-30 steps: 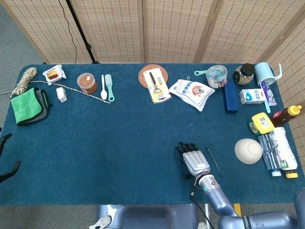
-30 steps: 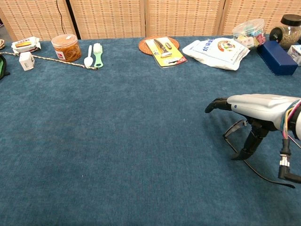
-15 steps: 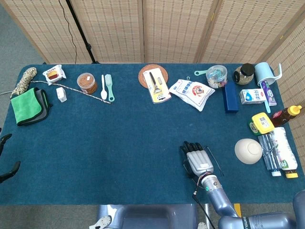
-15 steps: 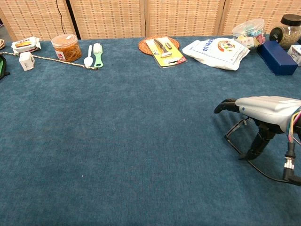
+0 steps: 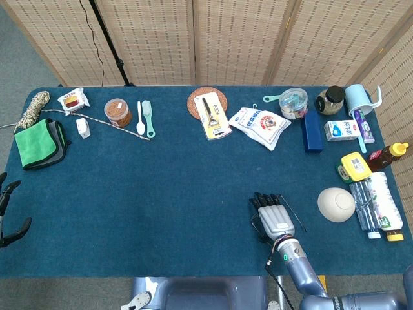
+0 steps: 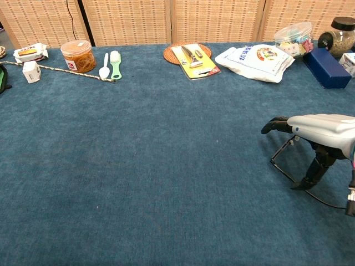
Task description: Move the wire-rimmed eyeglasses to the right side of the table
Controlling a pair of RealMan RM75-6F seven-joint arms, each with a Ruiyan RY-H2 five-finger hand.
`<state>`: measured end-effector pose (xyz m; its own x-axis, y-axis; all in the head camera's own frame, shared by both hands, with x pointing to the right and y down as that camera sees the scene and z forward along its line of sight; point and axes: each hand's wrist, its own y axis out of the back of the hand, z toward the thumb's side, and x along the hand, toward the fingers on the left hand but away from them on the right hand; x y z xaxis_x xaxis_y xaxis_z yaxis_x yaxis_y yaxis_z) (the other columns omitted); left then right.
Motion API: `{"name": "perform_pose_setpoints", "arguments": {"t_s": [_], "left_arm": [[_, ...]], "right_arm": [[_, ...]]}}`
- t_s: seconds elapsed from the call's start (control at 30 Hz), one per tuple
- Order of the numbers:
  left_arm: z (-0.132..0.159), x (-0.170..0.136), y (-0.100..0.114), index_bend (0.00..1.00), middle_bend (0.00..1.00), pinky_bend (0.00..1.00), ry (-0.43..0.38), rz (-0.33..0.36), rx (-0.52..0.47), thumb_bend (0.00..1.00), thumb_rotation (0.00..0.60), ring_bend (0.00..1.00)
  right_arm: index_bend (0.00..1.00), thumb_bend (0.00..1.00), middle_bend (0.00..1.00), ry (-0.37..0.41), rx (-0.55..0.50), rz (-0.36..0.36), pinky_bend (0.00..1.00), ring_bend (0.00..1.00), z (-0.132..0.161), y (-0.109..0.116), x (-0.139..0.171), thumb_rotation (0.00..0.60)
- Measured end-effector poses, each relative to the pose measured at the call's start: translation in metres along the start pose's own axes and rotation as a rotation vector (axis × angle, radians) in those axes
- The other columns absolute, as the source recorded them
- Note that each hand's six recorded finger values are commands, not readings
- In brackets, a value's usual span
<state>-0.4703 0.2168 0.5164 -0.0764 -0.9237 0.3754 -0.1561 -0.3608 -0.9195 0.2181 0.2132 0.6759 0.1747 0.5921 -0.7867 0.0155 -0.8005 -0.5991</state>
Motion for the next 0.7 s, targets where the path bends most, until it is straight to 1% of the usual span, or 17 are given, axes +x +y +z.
{"name": "perform_pose_setpoints", "arguments": {"t_s": [0.23, 0.4, 0.7], "left_arm": [[-0.002, 0.002, 0.0, 0.15, 0.0, 0.02, 0.005, 0.004, 0.002, 0.29, 0.6, 0.03], [-0.001, 0.002, -0.002, 0.15, 0.0, 0.02, 0.003, 0.001, -0.002, 0.29, 0.6, 0.03], [0.0, 0.004, -0.001, 0.15, 0.0, 0.02, -0.003, 0.008, -0.003, 0.29, 0.6, 0.03]], "right_arm": [[0.12, 0.2, 0.0, -0.029, 0.029, -0.016, 0.0, 0.0, -0.007, 0.001, -0.005, 0.6], [0.19, 0.2, 0.0, -0.045, 0.05, -0.03, 0.0, 0.0, -0.011, 0.002, -0.004, 0.6], [0.26, 0.2, 0.0, -0.074, 0.084, -0.044, 0.0, 0.0, -0.018, 0.001, -0.004, 0.6]]}}
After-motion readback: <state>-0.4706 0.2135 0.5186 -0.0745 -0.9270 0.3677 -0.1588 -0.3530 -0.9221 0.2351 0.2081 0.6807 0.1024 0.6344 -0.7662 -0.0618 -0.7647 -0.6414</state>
